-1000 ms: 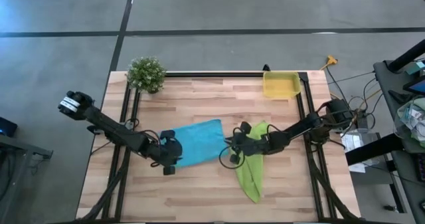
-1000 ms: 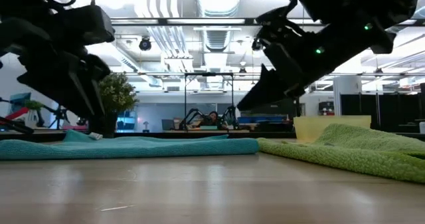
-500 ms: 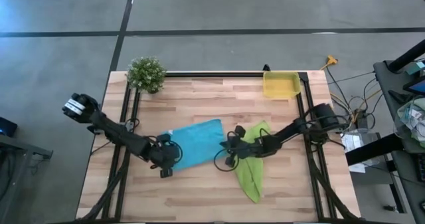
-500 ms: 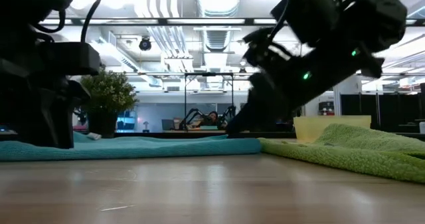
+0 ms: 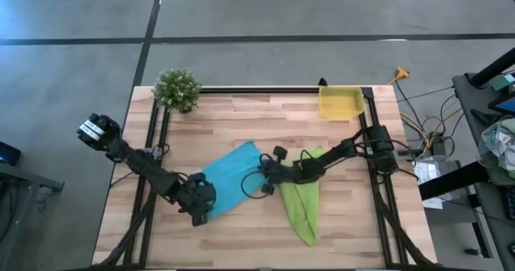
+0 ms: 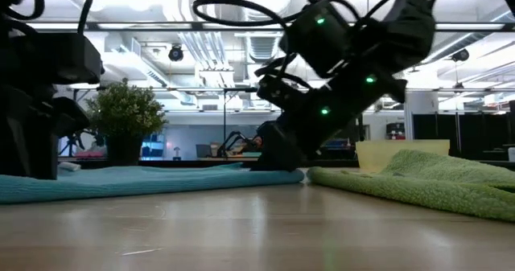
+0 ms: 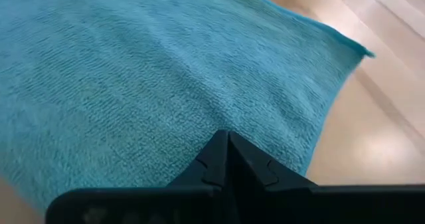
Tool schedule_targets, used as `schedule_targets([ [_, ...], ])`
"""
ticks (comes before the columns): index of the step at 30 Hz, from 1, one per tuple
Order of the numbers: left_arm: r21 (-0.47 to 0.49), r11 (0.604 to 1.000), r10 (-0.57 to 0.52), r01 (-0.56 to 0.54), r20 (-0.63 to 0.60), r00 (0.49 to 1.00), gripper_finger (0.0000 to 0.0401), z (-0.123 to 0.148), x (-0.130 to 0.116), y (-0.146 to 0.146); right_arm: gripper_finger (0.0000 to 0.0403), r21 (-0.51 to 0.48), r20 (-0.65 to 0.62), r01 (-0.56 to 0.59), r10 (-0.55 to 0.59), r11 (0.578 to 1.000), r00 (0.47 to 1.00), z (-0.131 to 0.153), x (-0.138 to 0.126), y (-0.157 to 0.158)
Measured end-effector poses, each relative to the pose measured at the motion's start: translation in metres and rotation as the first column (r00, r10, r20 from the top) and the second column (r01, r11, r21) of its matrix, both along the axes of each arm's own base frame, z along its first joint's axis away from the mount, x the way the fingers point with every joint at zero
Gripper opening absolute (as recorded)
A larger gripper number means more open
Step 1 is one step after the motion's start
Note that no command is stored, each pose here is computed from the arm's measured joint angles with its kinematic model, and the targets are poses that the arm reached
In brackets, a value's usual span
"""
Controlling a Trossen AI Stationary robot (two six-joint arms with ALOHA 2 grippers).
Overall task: Roll microfiber towels into tight, uniform cylinder then place into a basket
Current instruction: Fold the blue microfiber towel
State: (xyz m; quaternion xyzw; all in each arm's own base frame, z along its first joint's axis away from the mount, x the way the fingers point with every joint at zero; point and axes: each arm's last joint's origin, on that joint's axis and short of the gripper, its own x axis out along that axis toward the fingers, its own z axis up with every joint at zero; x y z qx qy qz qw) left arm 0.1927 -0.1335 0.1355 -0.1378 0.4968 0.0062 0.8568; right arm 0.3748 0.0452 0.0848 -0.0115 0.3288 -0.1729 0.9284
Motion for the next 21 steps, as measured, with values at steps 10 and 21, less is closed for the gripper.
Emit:
schedule_targets([
  [10,-0.109,0.994,0.004,0.016,0.179,0.984,0.0131,-0.007,0.026,-0.022,0.0008,-0.008,-0.044,-0.029,0.029,1.000,0.999,0.009,0.007,-0.039],
  [21,0.007,0.984,-0.171,0.176,0.280,0.945,0.0131,0.008,0.041,-0.041,0.0008,-0.102,0.141,-0.326,0.338,0.940,0.930,0.080,-0.011,0.053],
])
